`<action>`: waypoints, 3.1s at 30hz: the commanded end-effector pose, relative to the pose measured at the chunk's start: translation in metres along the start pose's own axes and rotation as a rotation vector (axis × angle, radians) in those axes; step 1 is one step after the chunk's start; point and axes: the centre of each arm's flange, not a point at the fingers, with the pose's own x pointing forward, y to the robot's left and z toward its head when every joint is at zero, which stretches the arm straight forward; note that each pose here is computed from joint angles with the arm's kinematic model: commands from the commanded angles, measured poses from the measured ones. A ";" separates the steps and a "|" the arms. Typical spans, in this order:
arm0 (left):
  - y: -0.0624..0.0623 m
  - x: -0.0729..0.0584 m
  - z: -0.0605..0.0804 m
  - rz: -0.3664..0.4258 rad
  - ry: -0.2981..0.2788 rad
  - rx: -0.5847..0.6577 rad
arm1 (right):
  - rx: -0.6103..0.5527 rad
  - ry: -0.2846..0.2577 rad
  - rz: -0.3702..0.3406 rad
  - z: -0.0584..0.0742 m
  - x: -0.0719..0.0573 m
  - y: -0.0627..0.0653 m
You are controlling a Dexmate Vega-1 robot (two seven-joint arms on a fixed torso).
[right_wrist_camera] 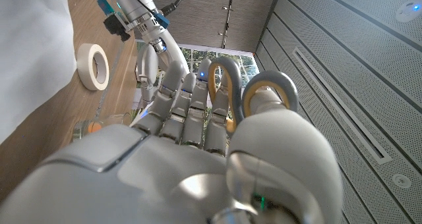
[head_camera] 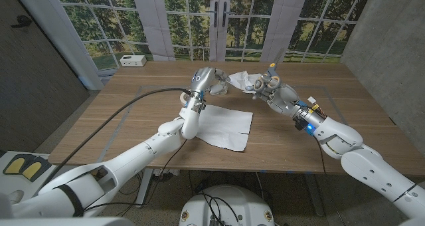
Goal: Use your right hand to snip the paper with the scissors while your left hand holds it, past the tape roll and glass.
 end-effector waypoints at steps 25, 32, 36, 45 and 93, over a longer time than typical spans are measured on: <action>0.019 0.019 -0.006 0.021 -0.027 0.075 | -0.020 0.009 0.022 0.002 0.007 0.000; 0.021 0.019 -0.009 0.021 -0.026 0.085 | -0.049 0.019 0.024 0.003 0.011 -0.001; 0.025 0.023 -0.012 0.034 -0.022 0.090 | -0.033 0.016 0.022 0.001 0.014 -0.002; 0.030 0.029 -0.013 0.064 0.003 0.097 | -0.017 0.006 0.008 0.000 0.015 -0.003; 0.033 0.018 -0.005 0.053 -0.019 0.117 | -0.054 -0.013 -0.059 -0.002 0.003 0.005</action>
